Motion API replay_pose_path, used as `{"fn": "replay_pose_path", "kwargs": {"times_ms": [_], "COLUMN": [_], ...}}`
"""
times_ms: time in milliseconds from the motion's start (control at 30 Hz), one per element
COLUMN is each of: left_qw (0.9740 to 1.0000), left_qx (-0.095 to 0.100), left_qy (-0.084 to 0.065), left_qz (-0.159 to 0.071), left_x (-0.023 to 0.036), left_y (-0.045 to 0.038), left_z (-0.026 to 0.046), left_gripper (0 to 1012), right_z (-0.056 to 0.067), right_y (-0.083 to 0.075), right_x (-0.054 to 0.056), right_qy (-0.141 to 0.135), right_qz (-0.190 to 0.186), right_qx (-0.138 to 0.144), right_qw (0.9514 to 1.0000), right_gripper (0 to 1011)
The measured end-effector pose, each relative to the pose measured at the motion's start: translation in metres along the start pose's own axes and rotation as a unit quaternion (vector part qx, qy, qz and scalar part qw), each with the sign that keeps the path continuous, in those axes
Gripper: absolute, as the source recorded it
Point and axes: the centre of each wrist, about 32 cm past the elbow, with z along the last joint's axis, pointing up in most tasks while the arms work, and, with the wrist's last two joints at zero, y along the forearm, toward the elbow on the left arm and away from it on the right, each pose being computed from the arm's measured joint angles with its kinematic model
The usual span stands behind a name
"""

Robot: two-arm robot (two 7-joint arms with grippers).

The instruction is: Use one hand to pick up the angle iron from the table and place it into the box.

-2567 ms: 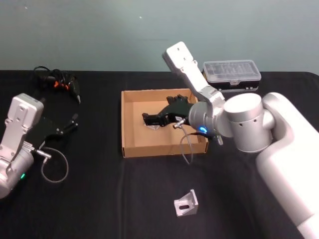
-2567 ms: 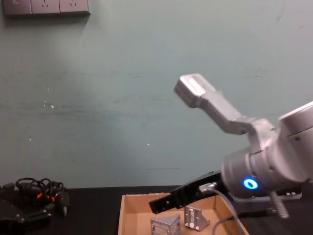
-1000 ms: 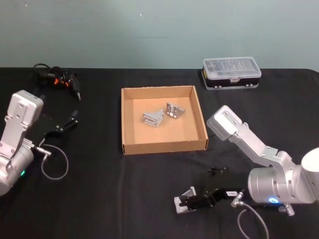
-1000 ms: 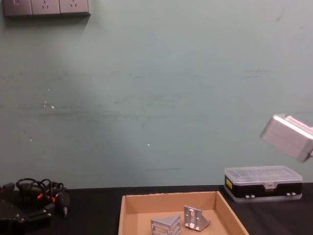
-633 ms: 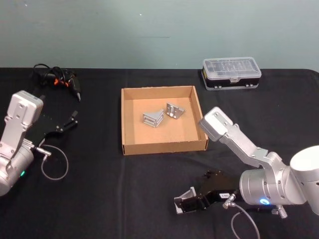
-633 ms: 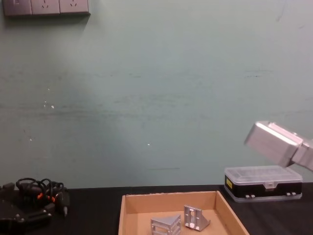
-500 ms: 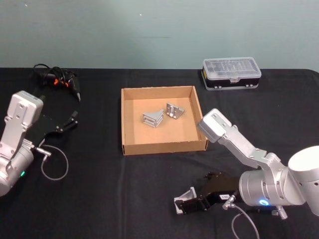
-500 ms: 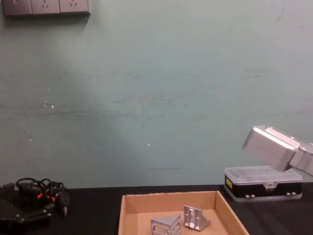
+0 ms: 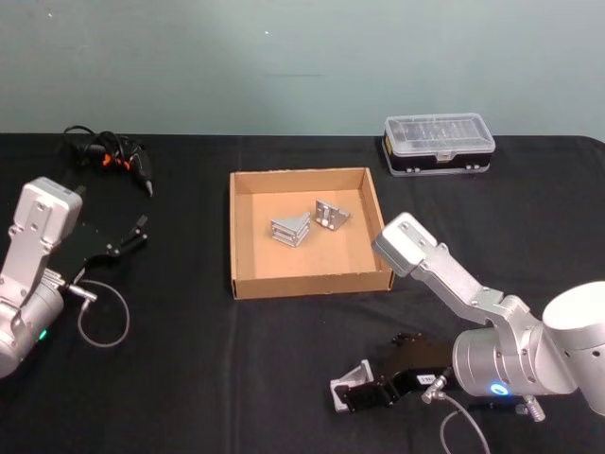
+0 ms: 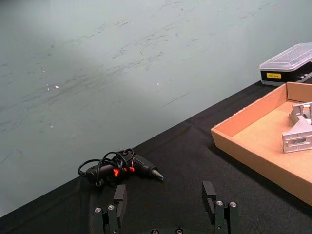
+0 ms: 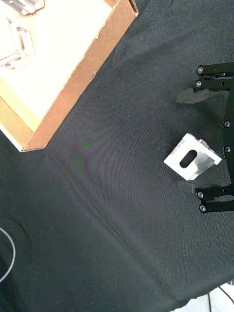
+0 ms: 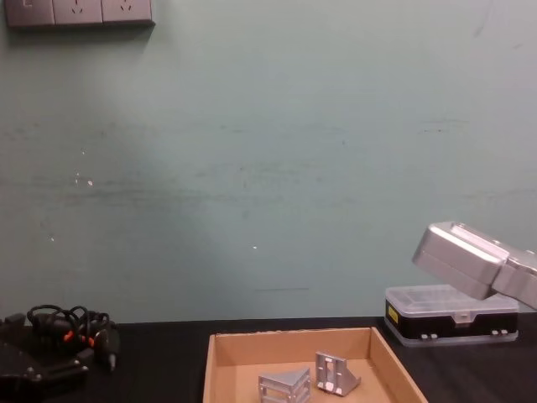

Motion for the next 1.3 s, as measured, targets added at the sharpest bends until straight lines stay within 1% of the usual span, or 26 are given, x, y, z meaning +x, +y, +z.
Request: {"fn": "replay_pose_path", "kwargs": {"times_ms": [67,167,200,267,333,400,433,567,600,633,667,700,733,800,867,933,1033,1067,1133,1300], "left_qw": [1.0,1.0,1.0,1.0,1.0,1.0,1.0,1.0,1.0,1.0,1.0,1.0,1.0,1.0,1.0,1.0,1.0,1.0,1.0,1.0], "left_qx": [0.0,0.0,0.0,0.0,0.0,0.0,0.0,0.0,0.0,0.0,0.0,0.0,0.0,0.0,0.0,0.0,0.0,0.0,0.0,0.0], "left_qy": [0.0,0.0,0.0,0.0,0.0,0.0,0.0,0.0,0.0,0.0,0.0,0.0,0.0,0.0,0.0,0.0,0.0,0.0,0.0,0.0], "left_qz": [0.0,0.0,0.0,0.0,0.0,0.0,0.0,0.0,0.0,0.0,0.0,0.0,0.0,0.0,0.0,0.0,0.0,0.0,0.0,0.0], "left_x": [0.0,0.0,0.0,0.0,0.0,0.0,0.0,0.0,0.0,0.0,0.0,0.0,0.0,0.0,0.0,0.0,0.0,0.0,0.0,0.0], "left_y": [0.0,0.0,0.0,0.0,0.0,0.0,0.0,0.0,0.0,0.0,0.0,0.0,0.0,0.0,0.0,0.0,0.0,0.0,0.0,0.0], "left_z": [0.0,0.0,0.0,0.0,0.0,0.0,0.0,0.0,0.0,0.0,0.0,0.0,0.0,0.0,0.0,0.0,0.0,0.0,0.0,0.0], "left_gripper": [1011,1011,1011,1011,1011,1011,1011,1011,1011,1011,1011,1011,1011,1011,1011,1011,1011,1011,1011,1011], "right_z": [-0.0001,-0.0001,-0.0001,-0.0001,-0.0002,-0.0003,-0.0003,-0.0003,-0.0003,-0.0003,-0.0003,-0.0003,-0.0004,-0.0004,-0.0004,-0.0004,-0.0004,-0.0004,-0.0004,-0.0004], "right_y": [-0.0001,-0.0002,-0.0003,-0.0003,-0.0004,-0.0005,-0.0005,-0.0007,-0.0007,-0.0007,-0.0008,-0.0008,-0.0008,-0.0008,-0.0008,-0.0008,-0.0008,-0.0008,-0.0008,-0.0008], "right_x": [0.0,0.0001,0.0001,0.0001,0.0002,0.0002,0.0002,0.0002,0.0002,0.0002,0.0002,0.0002,0.0002,0.0002,0.0002,0.0002,0.0002,0.0002,0.0002,0.0002], "right_qy": [0.0,0.0,0.0,0.0,0.0,0.0,0.0,0.0,0.0,0.0,0.0,0.0,0.0,0.0,0.0,0.0,-0.001,-0.001,-0.001,-0.001], "right_qz": [0.0,0.0,0.0,0.0,0.0,0.0,-0.001,-0.001,-0.001,-0.001,-0.001,-0.001,-0.001,0.0,0.0,0.0,0.0,0.0,0.0,0.0], "right_qx": [0.0,0.0,0.0,0.0,0.0,0.0,0.0,0.0,0.0,0.0,0.0,0.0,0.0,0.001,0.001,0.001,0.001,0.001,0.001,0.001], "right_qw": [1.0,1.0,1.0,1.0,1.0,1.0,1.0,1.0,1.0,1.0,1.0,1.0,1.0,1.0,1.0,1.0,1.0,1.0,1.0,1.0], "right_gripper": [999,956,917,887,802,788,735,628,569,569,538,468,468,366,332,247,190,127,84,79]}}
